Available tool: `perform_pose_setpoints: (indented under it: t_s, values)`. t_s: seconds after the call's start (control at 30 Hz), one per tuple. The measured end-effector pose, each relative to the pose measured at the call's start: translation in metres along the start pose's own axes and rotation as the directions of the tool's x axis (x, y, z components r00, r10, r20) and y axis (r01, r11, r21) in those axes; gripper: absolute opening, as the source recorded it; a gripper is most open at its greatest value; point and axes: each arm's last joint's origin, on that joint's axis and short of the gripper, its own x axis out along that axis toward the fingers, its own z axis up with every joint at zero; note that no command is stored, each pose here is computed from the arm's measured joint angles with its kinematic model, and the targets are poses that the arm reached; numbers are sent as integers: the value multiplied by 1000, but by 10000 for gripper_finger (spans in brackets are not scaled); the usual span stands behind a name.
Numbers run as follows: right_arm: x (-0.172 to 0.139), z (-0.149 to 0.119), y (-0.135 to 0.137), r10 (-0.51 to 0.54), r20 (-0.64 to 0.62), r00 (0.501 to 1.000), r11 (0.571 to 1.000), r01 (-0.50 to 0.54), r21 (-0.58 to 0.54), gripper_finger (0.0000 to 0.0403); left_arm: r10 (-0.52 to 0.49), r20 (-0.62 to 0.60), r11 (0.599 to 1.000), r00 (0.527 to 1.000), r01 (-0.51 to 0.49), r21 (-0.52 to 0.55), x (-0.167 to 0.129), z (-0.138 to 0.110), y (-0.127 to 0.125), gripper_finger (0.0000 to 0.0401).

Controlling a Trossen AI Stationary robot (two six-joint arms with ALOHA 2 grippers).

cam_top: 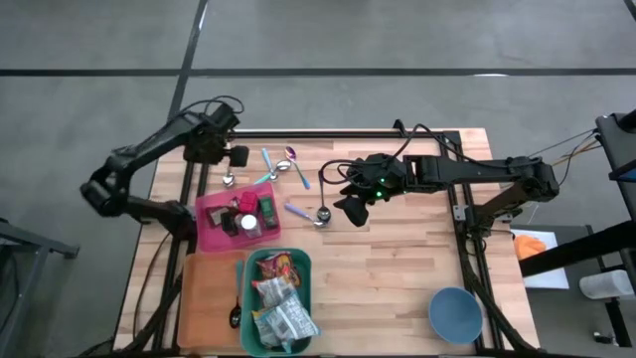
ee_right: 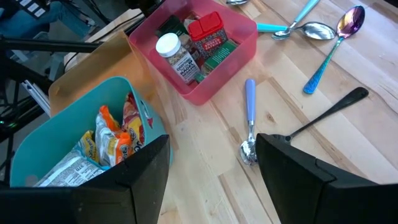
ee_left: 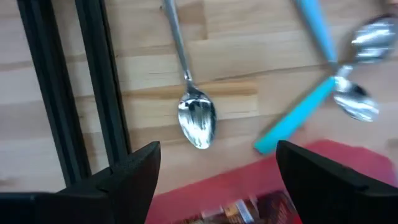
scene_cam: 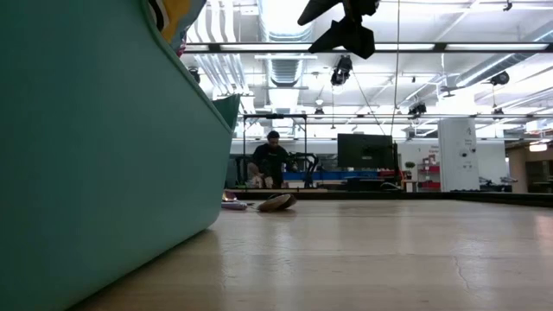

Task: Pick & Place Food Item
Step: Put the silver spoon into the orange bin

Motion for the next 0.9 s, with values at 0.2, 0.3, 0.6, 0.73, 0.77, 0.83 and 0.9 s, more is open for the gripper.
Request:
perform_pose_setpoints:
  t_s: [0.2,0.3,0.6,0.73,0.77,0.83,0.9]
  values:
    - [0,0,0,0,0,1000,1000,0,0,233,54,-87,999,995,-54,-1,39,25,-4,322]
    - [0,0,0,0,0,1000,1000,0,0,233,65,-107,998,992,-67,-14,55,34,-5,322]
    - [0,0,0,0,0,1000,1000,0,0,233,98,-183,994,978,-104,-24,89,46,-8,312]
    - [0,0,0,0,0,1000,1000,0,0,233,101,-195,993,976,-110,-37,101,46,-4,285]
    - [0,0,0,0,0,1000,1000,0,0,233,97,-194,993,976,-107,-43,103,46,-3,279]
    - [0,0,0,1,0,1000,1000,-1,0,233,100,-195,993,976,-111,-47,105,45,-1,267]
    - [0,0,0,0,0,1000,1000,0,0,233,99,-180,993,979,-109,-49,104,46,-1,258]
